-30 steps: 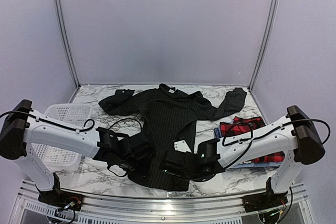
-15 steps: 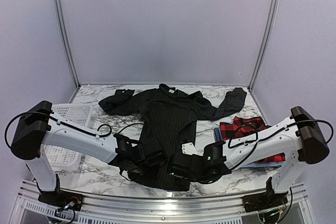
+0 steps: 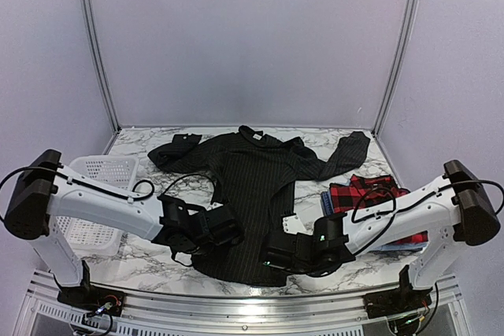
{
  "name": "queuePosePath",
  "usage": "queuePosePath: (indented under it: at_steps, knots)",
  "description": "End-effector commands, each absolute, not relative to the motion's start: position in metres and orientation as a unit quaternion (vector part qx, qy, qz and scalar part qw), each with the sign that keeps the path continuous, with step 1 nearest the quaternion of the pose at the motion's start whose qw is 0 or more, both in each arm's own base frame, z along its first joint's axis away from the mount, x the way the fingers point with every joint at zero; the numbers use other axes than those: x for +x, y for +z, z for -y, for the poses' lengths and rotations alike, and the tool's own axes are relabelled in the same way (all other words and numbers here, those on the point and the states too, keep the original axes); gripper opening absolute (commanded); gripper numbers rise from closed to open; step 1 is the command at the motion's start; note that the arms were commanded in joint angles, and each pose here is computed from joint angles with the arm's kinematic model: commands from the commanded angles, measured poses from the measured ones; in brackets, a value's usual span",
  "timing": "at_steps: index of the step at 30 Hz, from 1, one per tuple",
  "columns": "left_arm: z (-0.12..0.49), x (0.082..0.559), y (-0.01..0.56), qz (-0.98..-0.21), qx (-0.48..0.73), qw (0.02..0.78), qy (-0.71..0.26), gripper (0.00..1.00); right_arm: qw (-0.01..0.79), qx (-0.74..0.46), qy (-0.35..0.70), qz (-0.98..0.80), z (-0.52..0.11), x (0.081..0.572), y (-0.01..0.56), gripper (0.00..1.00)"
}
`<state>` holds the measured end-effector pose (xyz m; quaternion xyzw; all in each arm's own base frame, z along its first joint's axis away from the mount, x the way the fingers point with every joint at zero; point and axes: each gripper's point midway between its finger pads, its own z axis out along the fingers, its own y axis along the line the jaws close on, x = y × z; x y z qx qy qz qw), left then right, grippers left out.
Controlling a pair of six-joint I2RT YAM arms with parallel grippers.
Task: Fold and stack the long sleeve shirts
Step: Flatten out the crumpled shirt at the center of the board.
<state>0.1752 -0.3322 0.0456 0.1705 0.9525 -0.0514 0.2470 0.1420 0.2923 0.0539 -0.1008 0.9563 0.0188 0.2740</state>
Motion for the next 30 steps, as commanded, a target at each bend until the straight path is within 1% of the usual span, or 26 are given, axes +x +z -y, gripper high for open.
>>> queuePosePath:
  at_steps: [1, 4, 7, 10, 13, 19, 21, 26, 30]
  knots:
    - [0.293, 0.185, 0.078, -0.951, 0.125, 0.282, -0.032, 0.0, 0.286, -0.068, 0.002, -0.956, -0.268, 0.141, 0.06, 0.0]
    - [0.269, 0.187, 0.092, -0.951, 0.097, 0.29, -0.041, 0.0, 0.282, -0.059, -0.004, -0.958, -0.256, 0.138, 0.058, 0.0]
    - [0.264, 0.182, 0.097, -0.953, 0.1, 0.28, -0.063, 0.0, 0.281, -0.053, -0.001, -0.958, -0.248, 0.137, 0.057, 0.0]
    - [0.278, 0.177, 0.088, -0.956, 0.13, 0.257, -0.061, 0.09, 0.282, -0.052, 0.0, -0.958, -0.248, 0.137, 0.057, 0.0]
    - [0.296, 0.177, 0.08, -0.954, 0.152, 0.252, -0.053, 0.17, 0.282, -0.055, -0.003, -0.958, -0.25, 0.137, 0.057, 0.0]
    - [0.334, 0.18, 0.062, -0.954, 0.182, 0.231, -0.054, 0.28, 0.276, -0.056, 0.005, -0.959, -0.252, 0.135, 0.053, 0.0]
    - [0.34, 0.18, 0.053, -0.955, 0.187, 0.224, -0.049, 0.31, 0.277, -0.057, 0.005, -0.959, -0.251, 0.135, 0.053, 0.0]
    - [0.345, 0.177, 0.03, -0.959, 0.191, 0.205, -0.042, 0.42, 0.277, -0.06, 0.003, -0.959, -0.251, 0.136, 0.053, 0.0]
    - [0.346, 0.173, 0.018, -0.961, 0.193, 0.192, -0.043, 0.47, 0.277, -0.064, -0.001, -0.959, -0.25, 0.136, 0.053, 0.0]
